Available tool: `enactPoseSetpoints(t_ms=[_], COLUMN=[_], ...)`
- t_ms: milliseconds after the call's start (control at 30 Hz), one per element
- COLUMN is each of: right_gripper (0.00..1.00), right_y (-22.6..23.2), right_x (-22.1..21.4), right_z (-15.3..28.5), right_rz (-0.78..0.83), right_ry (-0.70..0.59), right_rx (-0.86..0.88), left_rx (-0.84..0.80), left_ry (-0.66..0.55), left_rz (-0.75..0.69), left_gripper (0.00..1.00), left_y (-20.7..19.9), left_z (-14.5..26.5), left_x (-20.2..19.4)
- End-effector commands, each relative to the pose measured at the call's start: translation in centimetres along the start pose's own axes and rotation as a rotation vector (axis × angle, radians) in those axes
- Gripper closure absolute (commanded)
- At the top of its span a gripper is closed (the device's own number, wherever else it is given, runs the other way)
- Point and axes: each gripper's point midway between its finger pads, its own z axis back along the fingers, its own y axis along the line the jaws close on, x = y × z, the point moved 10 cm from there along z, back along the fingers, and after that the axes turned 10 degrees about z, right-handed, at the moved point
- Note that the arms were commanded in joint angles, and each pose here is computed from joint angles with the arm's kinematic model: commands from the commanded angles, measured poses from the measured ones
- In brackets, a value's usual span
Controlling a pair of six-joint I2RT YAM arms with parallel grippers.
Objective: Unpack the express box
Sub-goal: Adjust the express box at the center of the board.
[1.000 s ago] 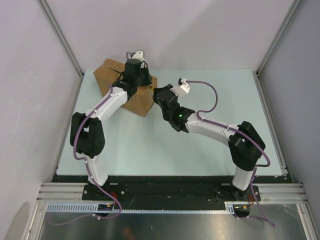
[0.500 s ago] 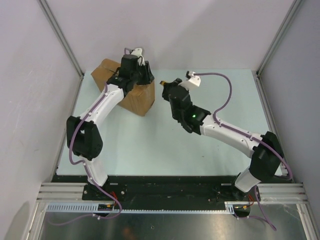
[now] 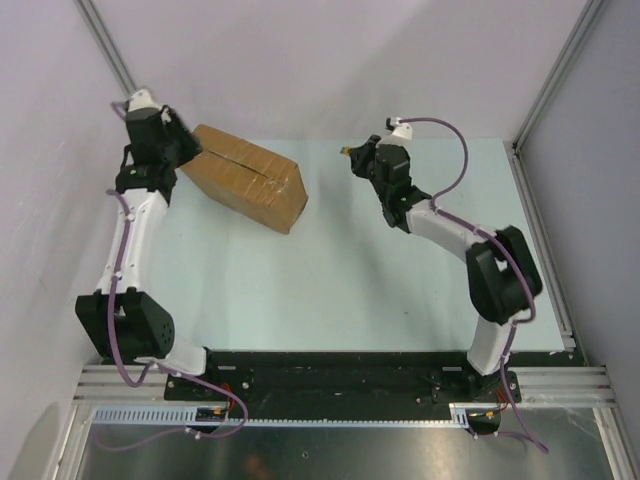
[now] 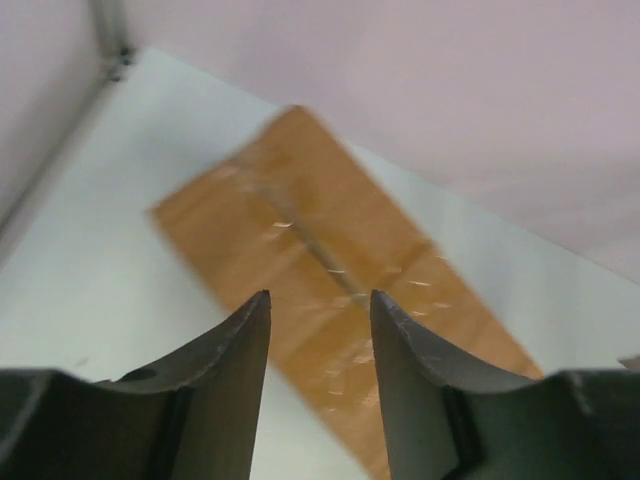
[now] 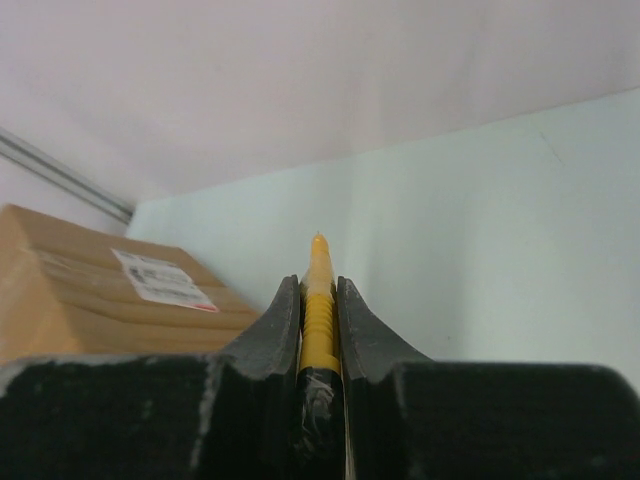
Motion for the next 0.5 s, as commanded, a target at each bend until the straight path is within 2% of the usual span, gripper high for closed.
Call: enactPoseSetpoints(t_ms=[0, 67, 167, 333, 467], right_gripper=[1.00, 1.00, 1.00, 1.00, 1.00], right_y=[1.2, 1.4, 1.6, 1.9, 2.5], right_x=[-1.3, -2.8, -4.5, -5.0, -5.3], right_z=[-3.1, -4.5, -5.7, -8.3, -10.1], right_rz=[0.036, 0.049, 0.055, 0.035, 0.035], right_ry=[-0.021, -0.001, -0.010, -0.022, -0.056], right_rx=[0.197, 0.224, 0.278, 0.301, 0.339], left_rx=[0.218, 0.318, 0.391, 0.417, 0.397], left_ry=[-0.041, -0.098, -0.058, 0.114, 0.210], left_rz=[0.061, 0.107, 0.156, 0.250, 0.327], left_gripper=[0.53, 0.56, 0.61, 0.76, 0.82], left_y=[4.9, 7.0, 9.7, 12.0, 12.6], left_z=[-0.1, 0.8, 0.2, -4.0, -7.0], left_x=[-0.6, -0.5, -2.4, -6.0, -7.7])
